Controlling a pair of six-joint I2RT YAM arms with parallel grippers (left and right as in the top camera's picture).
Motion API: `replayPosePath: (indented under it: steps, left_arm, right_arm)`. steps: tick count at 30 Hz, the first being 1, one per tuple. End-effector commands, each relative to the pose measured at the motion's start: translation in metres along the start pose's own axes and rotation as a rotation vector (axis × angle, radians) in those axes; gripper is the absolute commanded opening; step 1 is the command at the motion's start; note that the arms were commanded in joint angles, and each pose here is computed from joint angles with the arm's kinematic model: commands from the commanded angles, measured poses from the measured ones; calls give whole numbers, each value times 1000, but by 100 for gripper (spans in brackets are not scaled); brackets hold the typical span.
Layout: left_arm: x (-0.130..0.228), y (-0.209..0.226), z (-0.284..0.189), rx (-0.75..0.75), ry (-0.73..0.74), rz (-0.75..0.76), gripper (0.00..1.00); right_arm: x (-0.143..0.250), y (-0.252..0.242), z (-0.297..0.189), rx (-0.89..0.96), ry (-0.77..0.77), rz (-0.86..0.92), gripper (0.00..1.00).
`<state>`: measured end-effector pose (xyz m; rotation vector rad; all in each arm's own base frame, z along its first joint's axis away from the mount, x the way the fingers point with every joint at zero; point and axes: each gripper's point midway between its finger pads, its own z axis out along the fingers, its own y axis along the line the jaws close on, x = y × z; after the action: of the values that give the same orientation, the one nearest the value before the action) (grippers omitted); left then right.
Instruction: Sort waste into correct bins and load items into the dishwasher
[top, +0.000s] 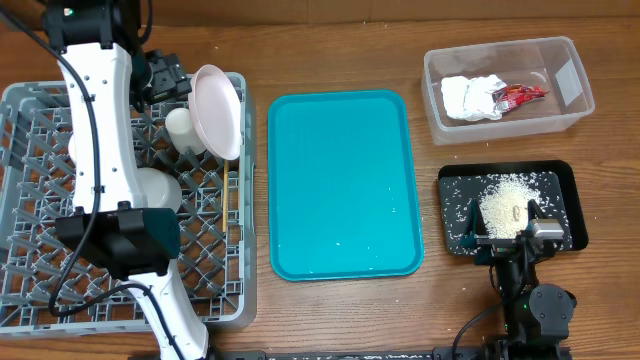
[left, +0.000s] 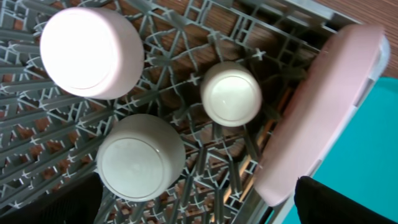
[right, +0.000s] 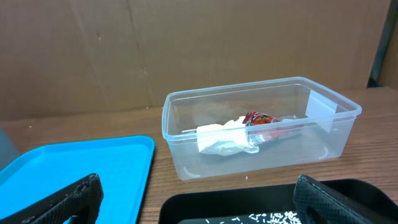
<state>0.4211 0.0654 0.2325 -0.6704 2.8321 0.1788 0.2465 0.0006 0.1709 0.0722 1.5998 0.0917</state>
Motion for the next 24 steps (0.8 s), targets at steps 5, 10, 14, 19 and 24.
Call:
replayPosePath:
  steps: [5, 10, 14, 19, 24]
  left_arm:
    - [0, -26, -49, 56, -153, 116, 100]
    - [4, -35, -81, 103, -239, 151, 100]
    - [8, -33, -101, 132, -284, 149, 100]
    - [16, -33, -123, 187, -320, 173, 100]
    - [28, -44, -138, 281, -328, 260, 100]
  right_arm:
    - [1, -1, 0, 4, -6, -3, 100]
    - [1, -1, 0, 5, -6, -3, 100]
    - [1, -1, 0, 4, -6, -3, 100]
    - [1, -1, 0, 4, -6, -3, 100]
    - [1, -1, 0, 4, -6, -3, 100]
